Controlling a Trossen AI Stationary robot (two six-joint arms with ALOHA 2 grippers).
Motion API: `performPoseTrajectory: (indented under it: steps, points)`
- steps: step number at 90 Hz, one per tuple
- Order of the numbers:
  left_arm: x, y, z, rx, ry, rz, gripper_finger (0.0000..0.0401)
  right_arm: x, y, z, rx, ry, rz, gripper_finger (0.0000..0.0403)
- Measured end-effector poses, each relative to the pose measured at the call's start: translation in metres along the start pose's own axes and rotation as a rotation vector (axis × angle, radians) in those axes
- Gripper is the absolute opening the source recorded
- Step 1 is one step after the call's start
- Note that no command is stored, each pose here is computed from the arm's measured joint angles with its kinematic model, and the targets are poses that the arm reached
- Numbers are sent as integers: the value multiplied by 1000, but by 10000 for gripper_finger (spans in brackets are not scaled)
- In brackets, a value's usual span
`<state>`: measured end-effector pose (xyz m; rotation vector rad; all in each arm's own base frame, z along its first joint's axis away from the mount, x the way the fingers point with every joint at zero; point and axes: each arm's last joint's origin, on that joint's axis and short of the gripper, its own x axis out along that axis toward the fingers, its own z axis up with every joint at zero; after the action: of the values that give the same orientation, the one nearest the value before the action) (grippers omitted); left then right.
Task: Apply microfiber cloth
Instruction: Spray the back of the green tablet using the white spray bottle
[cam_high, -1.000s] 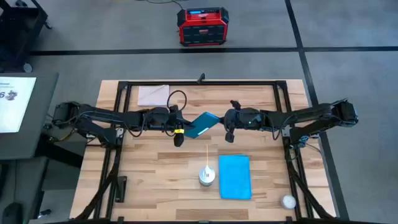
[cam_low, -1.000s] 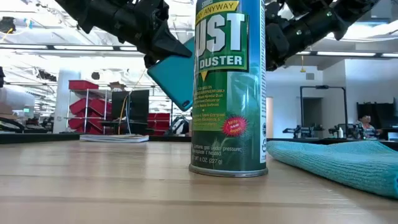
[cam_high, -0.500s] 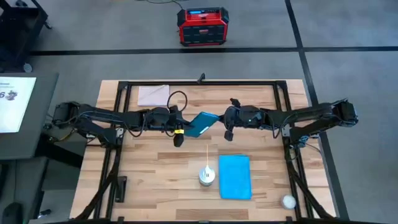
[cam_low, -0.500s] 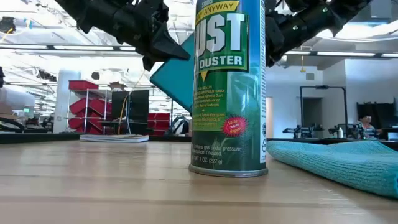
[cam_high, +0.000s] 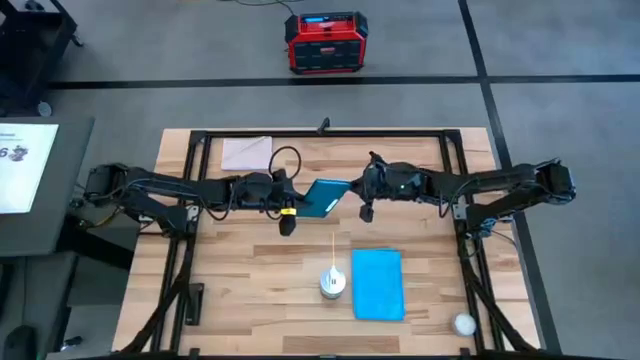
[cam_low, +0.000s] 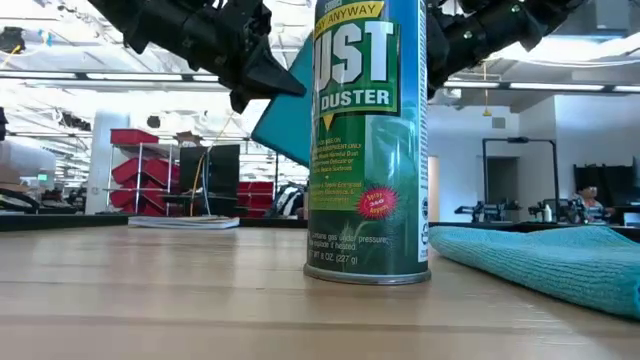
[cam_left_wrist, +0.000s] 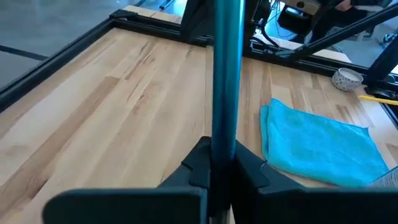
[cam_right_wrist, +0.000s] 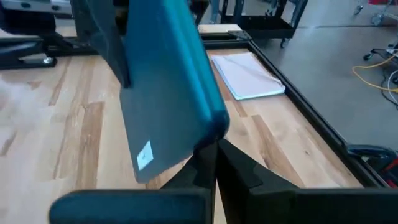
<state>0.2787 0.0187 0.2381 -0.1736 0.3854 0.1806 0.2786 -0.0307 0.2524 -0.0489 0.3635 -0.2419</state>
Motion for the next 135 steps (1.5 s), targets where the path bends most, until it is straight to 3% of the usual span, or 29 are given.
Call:
performPoseTrajectory:
  steps: [47,68,101,135]
  points:
    - [-1,-4,9,90,-103,3,3,0,0,4,9,-29,31,0]
    - [-20,-7,14,149,-124,9,3,-15,4,8,-9,-19,136,0]
    - [-64,-5,-16,126,-259,-11,3,-59,7,-5,28,-138,186,0]
    - [-57,-12,-43,126,-381,-40,3,-82,18,-21,79,-252,306,0]
